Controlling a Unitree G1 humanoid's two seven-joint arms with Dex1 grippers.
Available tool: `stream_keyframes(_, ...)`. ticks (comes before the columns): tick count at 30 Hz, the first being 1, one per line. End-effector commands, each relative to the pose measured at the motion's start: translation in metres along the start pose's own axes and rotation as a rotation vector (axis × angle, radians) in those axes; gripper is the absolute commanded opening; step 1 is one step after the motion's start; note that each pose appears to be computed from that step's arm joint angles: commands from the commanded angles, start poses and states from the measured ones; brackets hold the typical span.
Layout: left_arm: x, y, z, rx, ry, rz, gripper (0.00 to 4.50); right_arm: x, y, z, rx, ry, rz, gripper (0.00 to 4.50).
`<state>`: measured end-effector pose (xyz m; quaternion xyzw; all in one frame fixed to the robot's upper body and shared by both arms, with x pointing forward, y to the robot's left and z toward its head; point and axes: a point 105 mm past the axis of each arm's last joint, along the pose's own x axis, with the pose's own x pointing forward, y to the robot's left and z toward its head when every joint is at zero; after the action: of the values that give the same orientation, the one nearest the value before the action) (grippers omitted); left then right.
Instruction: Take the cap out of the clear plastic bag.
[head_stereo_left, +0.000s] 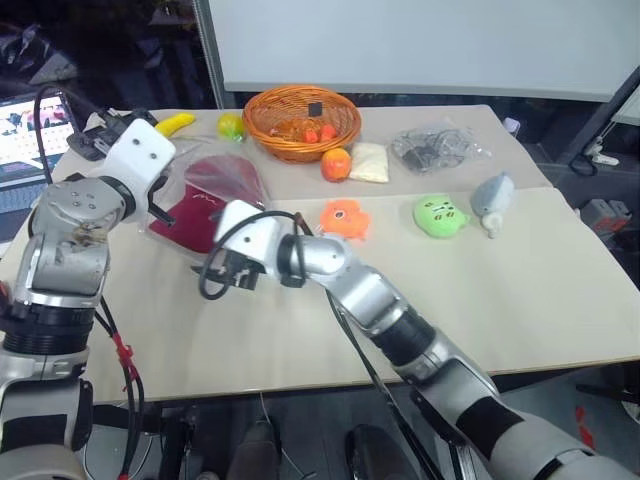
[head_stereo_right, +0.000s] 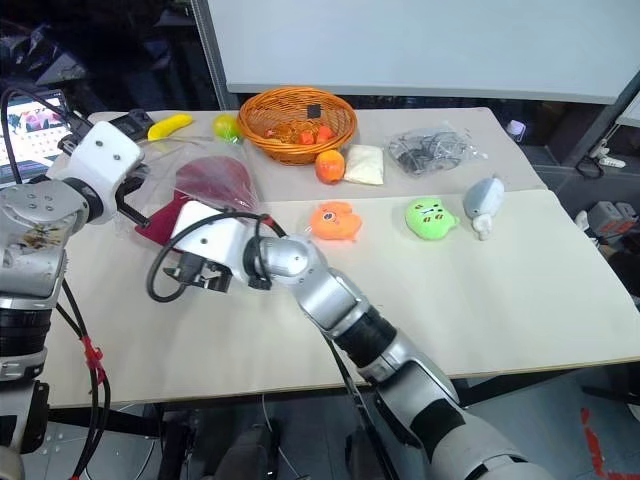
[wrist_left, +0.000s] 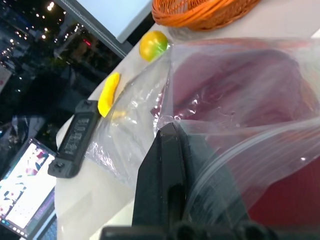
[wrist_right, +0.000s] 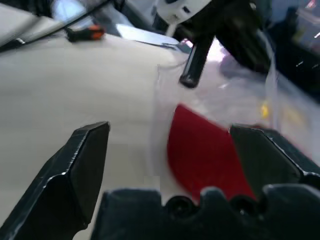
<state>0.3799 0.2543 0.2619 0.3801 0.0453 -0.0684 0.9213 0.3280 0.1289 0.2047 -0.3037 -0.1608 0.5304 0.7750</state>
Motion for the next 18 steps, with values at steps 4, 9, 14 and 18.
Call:
stream_keyframes(4,-0.007,0.001,0.01,0.006,-0.03,0.012,0.07,0.035,-0.001,-0.012,-0.039,0.039,-0.114,4.5)
stream_keyframes(9,-0.009,-0.004,0.007,0.017,-0.014,-0.011,0.07,0.051,0.005,-0.016,-0.02,0.081,-0.153,4.5)
stream_keyframes(14,-0.008,-0.004,0.007,0.028,-0.011,-0.016,0.07,0.067,0.032,0.008,0.085,0.003,-0.071,4.5)
stream_keyframes(18,-0.007,-0.005,0.006,0.03,-0.007,-0.019,0.07,0.072,0.04,0.021,0.14,-0.034,-0.043,4.5)
